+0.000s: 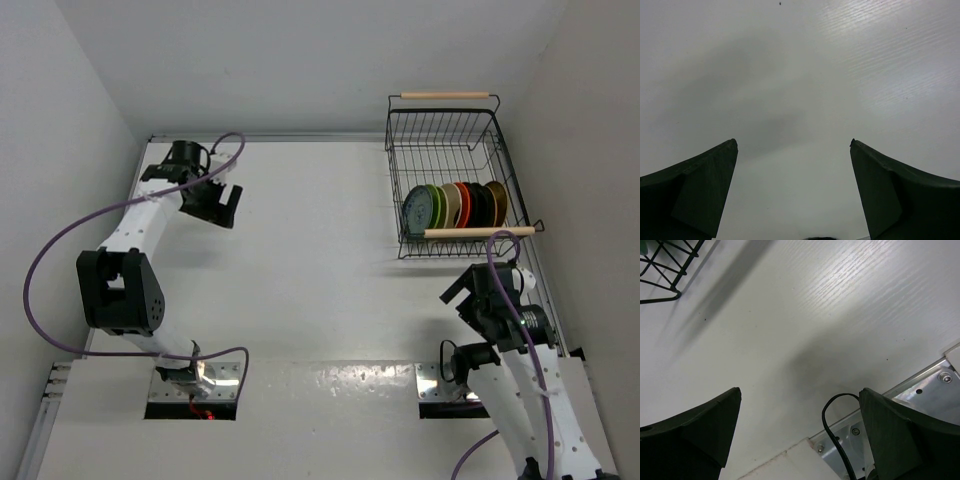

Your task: Load the plates into the dish rack

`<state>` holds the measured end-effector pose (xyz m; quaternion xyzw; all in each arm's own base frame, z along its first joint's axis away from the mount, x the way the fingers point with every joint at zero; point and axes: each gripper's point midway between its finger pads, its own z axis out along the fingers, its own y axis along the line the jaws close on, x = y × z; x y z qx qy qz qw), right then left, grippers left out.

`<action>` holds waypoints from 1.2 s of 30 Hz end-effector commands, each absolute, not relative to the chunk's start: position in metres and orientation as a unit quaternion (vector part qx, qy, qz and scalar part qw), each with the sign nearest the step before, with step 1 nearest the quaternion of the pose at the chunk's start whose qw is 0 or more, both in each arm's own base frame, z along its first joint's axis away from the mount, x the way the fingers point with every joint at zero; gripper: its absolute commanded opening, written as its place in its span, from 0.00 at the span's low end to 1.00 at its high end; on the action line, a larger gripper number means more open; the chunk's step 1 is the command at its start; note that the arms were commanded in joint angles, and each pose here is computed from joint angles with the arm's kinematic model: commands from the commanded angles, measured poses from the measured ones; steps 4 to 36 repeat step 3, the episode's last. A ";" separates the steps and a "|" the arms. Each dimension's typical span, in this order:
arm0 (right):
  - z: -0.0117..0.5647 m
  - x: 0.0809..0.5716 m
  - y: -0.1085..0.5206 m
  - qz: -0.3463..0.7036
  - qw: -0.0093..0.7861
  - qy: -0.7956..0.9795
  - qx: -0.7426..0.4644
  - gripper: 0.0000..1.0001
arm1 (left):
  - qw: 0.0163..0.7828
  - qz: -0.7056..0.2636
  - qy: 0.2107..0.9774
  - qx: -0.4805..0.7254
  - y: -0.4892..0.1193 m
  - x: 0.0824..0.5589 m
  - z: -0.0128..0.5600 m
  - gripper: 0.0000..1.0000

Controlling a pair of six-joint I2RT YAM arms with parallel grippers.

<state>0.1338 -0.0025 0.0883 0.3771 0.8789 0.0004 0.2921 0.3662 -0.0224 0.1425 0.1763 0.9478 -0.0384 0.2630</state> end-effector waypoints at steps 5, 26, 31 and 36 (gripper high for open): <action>0.095 0.137 -0.008 -0.004 0.308 0.864 0.398 1.00 | 0.294 -0.048 0.936 0.186 -0.031 0.365 0.160 1.00; 0.095 0.137 -0.008 -0.004 0.308 0.864 0.398 1.00 | 0.294 -0.048 0.936 0.186 -0.031 0.365 0.160 1.00; 0.095 0.137 -0.008 -0.004 0.308 0.864 0.398 1.00 | 0.294 -0.048 0.936 0.186 -0.031 0.365 0.160 1.00; 0.095 0.137 -0.008 -0.004 0.308 0.864 0.398 1.00 | 0.294 -0.048 0.936 0.186 -0.031 0.365 0.160 1.00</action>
